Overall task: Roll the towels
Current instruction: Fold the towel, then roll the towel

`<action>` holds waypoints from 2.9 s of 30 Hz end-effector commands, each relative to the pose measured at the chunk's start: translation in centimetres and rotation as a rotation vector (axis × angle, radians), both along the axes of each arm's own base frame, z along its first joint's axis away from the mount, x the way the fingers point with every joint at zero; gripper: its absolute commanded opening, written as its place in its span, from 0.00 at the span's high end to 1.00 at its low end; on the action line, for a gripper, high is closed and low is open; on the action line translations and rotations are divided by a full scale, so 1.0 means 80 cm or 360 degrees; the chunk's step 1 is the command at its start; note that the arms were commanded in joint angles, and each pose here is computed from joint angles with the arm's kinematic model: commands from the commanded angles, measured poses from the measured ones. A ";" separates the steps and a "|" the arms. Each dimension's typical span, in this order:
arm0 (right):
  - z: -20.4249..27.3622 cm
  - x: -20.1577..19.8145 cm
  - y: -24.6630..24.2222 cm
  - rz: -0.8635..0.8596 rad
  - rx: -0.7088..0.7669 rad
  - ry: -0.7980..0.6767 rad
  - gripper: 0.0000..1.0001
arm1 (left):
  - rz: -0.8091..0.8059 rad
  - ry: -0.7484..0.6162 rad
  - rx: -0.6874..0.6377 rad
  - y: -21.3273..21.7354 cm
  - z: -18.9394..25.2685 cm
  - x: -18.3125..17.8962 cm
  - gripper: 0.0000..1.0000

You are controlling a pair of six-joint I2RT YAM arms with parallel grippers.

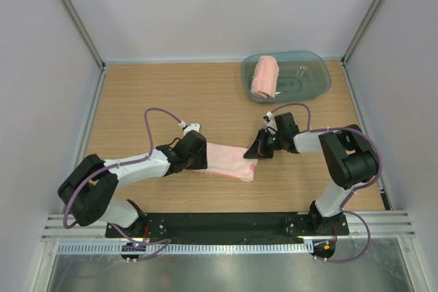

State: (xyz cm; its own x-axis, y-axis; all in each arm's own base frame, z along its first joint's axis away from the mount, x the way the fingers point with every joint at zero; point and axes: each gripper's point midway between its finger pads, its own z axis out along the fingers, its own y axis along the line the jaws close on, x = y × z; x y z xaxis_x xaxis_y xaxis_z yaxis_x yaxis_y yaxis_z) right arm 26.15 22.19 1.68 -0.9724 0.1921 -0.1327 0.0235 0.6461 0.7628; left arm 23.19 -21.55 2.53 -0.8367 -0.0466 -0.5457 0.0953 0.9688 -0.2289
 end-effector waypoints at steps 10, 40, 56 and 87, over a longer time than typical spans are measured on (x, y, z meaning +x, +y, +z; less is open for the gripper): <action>0.082 -0.018 -0.016 0.0024 -0.0004 -0.0211 0.89 | 0.0035 -0.0007 0.0034 0.010 -0.005 0.005 0.51; 0.047 -0.086 -0.015 0.0016 -0.0076 -0.0056 0.79 | 0.0104 -0.0122 0.0206 0.032 0.044 0.049 0.43; 0.181 -0.010 -0.117 -0.0604 -0.0647 -0.0618 0.33 | -0.0255 -0.0432 0.0414 -0.084 0.144 0.003 0.39; 0.177 -0.017 -0.169 -0.0745 -0.0892 -0.0560 0.33 | -0.0601 -0.0318 0.0527 -0.230 -0.014 -0.076 0.42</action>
